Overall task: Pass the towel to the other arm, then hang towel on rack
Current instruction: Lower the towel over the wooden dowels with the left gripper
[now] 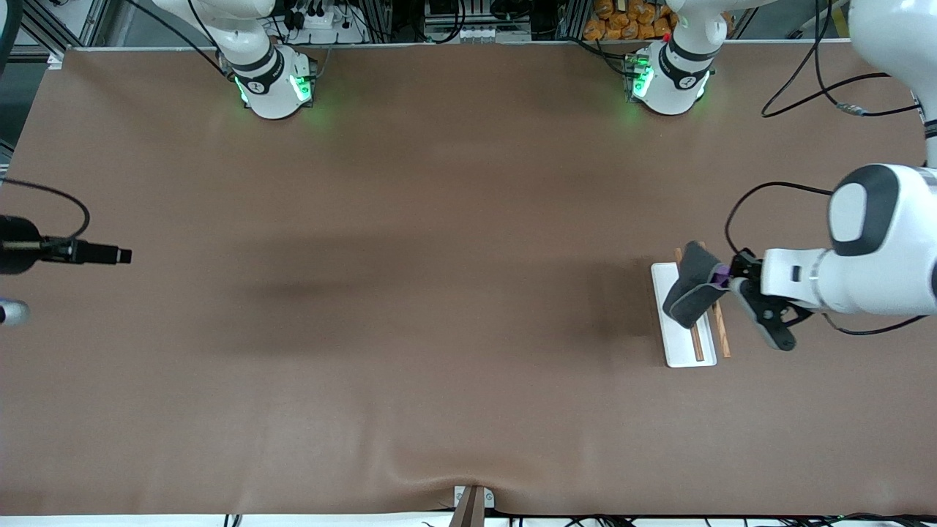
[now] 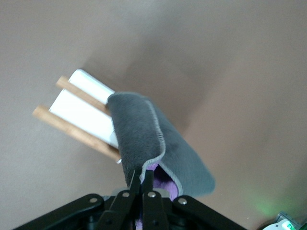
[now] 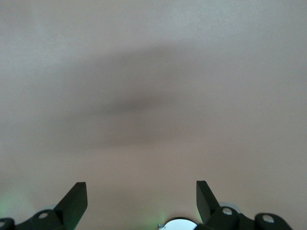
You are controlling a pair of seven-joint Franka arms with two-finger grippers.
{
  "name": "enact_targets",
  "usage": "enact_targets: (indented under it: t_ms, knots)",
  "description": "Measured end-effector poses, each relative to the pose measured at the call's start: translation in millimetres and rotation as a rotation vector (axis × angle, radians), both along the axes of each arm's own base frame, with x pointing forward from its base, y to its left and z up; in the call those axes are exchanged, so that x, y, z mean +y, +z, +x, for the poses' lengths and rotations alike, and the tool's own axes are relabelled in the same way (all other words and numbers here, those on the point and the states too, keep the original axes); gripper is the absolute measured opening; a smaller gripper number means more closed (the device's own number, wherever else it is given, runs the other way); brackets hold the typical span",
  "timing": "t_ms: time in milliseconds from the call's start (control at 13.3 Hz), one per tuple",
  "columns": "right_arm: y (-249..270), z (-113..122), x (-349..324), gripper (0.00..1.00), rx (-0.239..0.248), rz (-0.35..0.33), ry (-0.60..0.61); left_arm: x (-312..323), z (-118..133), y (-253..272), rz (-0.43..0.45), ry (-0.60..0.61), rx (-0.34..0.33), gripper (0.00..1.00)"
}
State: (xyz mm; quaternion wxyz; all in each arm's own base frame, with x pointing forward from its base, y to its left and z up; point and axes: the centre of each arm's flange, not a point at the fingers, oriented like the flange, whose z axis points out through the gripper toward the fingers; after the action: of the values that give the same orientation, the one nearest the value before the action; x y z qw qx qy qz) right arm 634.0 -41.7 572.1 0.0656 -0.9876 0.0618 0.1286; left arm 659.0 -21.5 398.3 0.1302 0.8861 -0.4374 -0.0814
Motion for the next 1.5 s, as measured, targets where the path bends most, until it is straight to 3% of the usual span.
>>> enact_targets:
  t_ms: [301,451,601,902,1503]
  knots:
    - [40.1,-41.5,23.3,1.00,-0.108,-0.042,0.027,47.4,1.7,-26.5,-0.025,0.011,0.029,0.03]
    - [42.5,-60.8,33.5,1.00,-0.171,-0.062,0.038,48.9,3.9,-37.2,-0.030,0.012,0.034,0.03]
    - [44.2,-76.8,45.0,1.00,-0.204,-0.089,0.061,40.8,5.4,-38.8,-0.035,0.002,0.029,0.03]
    - [51.9,-77.5,47.7,1.00,-0.277,-0.121,0.069,5.7,10.1,-28.5,-0.025,0.025,0.016,0.03]
    - [59.0,-75.3,45.7,1.00,-0.289,-0.124,0.060,6.0,12.7,-41.2,-0.018,0.044,0.029,0.05]
